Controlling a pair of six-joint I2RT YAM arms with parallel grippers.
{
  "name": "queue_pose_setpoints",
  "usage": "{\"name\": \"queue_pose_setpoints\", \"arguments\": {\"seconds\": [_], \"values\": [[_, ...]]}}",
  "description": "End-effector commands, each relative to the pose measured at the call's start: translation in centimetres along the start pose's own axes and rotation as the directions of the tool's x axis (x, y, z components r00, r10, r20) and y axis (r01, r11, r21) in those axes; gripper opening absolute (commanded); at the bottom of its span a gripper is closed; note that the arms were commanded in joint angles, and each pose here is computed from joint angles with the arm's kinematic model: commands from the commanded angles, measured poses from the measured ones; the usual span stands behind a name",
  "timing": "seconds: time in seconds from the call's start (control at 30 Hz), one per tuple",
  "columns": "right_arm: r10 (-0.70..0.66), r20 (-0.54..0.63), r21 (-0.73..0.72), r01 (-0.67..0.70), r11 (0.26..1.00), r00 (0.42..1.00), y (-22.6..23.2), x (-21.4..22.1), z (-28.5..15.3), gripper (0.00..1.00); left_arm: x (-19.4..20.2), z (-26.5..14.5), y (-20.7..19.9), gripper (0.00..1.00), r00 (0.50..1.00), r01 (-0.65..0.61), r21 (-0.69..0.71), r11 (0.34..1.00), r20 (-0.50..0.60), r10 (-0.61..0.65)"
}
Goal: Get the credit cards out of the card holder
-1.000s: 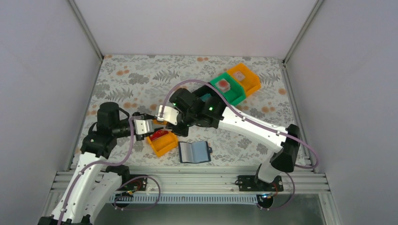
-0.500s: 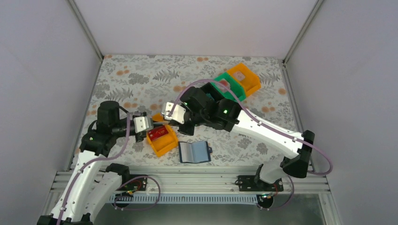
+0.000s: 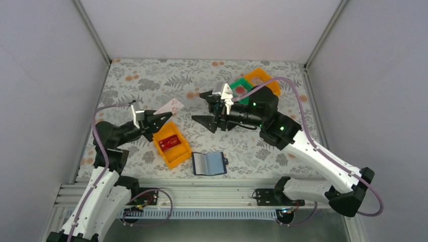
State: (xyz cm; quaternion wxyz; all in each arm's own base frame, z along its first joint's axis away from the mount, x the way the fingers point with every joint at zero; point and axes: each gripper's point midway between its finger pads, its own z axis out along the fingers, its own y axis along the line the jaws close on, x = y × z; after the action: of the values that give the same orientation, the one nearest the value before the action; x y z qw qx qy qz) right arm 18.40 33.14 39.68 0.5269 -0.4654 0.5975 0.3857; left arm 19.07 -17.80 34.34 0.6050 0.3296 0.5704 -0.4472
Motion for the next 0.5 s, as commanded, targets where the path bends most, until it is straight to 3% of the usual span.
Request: {"name": "queue_pose_setpoints", "arguments": {"seconds": [0.0, 0.13, 0.27, 0.47], "values": [[0.147, 0.196, -0.181, -0.111, 0.977, 0.969, 1.7, -5.2, 1.0, 0.84, -6.3, -1.2, -2.0, 0.02, 0.97, 0.023, 0.032, 0.999, 0.242, -0.03], [0.236, 0.171, -0.201, -0.2, 0.959, 0.957, 0.9, -5.7, 2.8, 0.82, -6.2, -1.4, -2.3, 0.02, 0.966, 0.02, 0.037, 0.999, 0.256, -0.028], [0.249, 0.144, -0.263, -0.205, 0.943, 0.958, 1.3, -5.7, 4.1, 0.79, -5.9, -1.7, -2.5, 0.02, 0.964, 0.017, 0.042, 0.999, 0.264, -0.027], [0.183, 0.146, -0.401, -0.11, 0.909, 0.972, 3.7, -6.6, 4.5, 0.54, -5.2, -1.6, -1.9, 0.02, 0.963, 0.056, 0.028, 0.998, 0.261, -0.062]]}}
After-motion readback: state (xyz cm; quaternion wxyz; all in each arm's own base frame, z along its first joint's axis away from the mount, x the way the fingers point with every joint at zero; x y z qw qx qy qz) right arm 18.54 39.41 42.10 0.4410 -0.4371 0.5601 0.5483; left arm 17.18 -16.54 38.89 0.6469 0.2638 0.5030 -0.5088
